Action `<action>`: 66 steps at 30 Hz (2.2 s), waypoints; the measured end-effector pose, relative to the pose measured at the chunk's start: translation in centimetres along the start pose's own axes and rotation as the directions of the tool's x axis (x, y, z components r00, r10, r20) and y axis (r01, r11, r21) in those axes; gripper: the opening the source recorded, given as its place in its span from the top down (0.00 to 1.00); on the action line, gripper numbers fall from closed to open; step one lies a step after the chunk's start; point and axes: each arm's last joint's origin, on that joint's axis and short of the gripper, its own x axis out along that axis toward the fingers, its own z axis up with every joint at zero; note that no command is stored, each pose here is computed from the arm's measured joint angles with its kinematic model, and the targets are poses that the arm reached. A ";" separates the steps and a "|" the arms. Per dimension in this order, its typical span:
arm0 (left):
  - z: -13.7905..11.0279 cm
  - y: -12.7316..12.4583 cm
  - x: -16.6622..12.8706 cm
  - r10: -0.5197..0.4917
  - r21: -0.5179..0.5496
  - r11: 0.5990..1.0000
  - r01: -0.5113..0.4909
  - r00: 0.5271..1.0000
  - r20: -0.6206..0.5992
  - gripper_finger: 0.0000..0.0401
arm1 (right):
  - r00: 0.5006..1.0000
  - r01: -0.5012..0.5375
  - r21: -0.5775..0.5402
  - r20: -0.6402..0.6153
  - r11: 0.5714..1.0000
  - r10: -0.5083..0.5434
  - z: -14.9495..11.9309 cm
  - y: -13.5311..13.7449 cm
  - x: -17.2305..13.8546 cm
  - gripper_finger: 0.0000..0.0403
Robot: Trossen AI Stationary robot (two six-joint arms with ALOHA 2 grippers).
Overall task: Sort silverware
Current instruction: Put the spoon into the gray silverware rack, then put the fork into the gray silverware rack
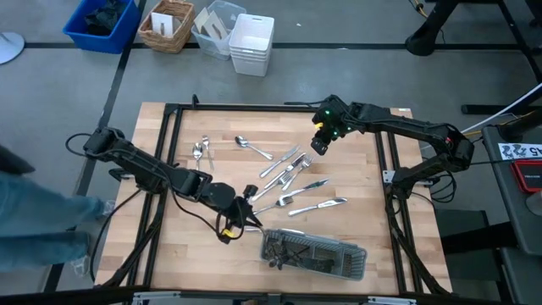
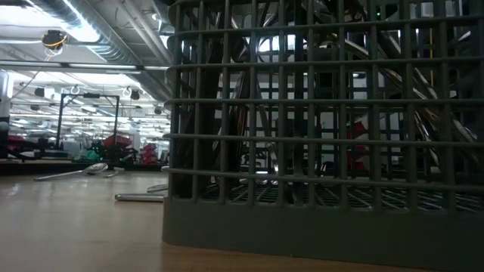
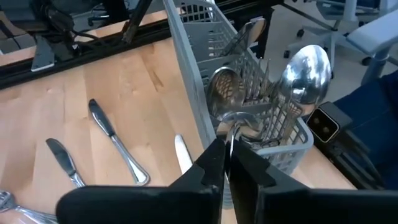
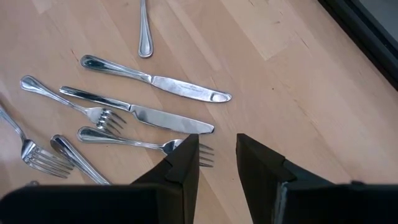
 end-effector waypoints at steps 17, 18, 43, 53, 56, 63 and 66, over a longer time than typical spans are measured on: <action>3.3 0.2 -1.0 -0.007 0.312 0.950 0.002 1.000 0.016 1.00 | 1.000 0.000 -0.006 0.000 1.000 0.000 0.0 0.0 0.0 0.73; 3.2 0.0 -1.0 -0.012 0.342 0.940 0.008 1.000 0.010 1.00 | 1.000 0.000 -0.006 0.000 1.000 0.000 0.0 0.0 0.0 0.73; 3.6 -1.9 -1.1 -0.064 0.592 0.806 0.031 0.997 0.035 0.90 | 1.000 0.000 -0.007 0.001 1.000 0.000 0.0 0.0 0.0 0.73; 3.1 -1.5 -1.4 0.028 0.495 0.869 -0.008 0.999 -0.033 0.79 | 1.000 -0.002 -0.006 -0.004 1.000 0.002 0.0 0.0 0.0 0.73; 2.4 -0.4 -2.2 0.069 0.366 0.930 -0.022 0.991 -0.117 0.79 | 0.998 -0.069 -0.005 -0.011 0.998 0.069 -0.1 0.2 0.0 0.73; 0.1 3.1 -4.0 0.031 0.212 0.977 0.010 0.982 -0.189 0.85 | 0.988 -0.143 -0.018 -0.064 0.990 0.142 -0.1 0.3 1.5 0.73; -1.3 4.7 -4.5 0.002 0.161 0.987 0.028 0.983 -0.186 0.86 | 0.990 -0.104 0.003 -0.093 0.995 0.104 -0.1 0.0 2.5 0.73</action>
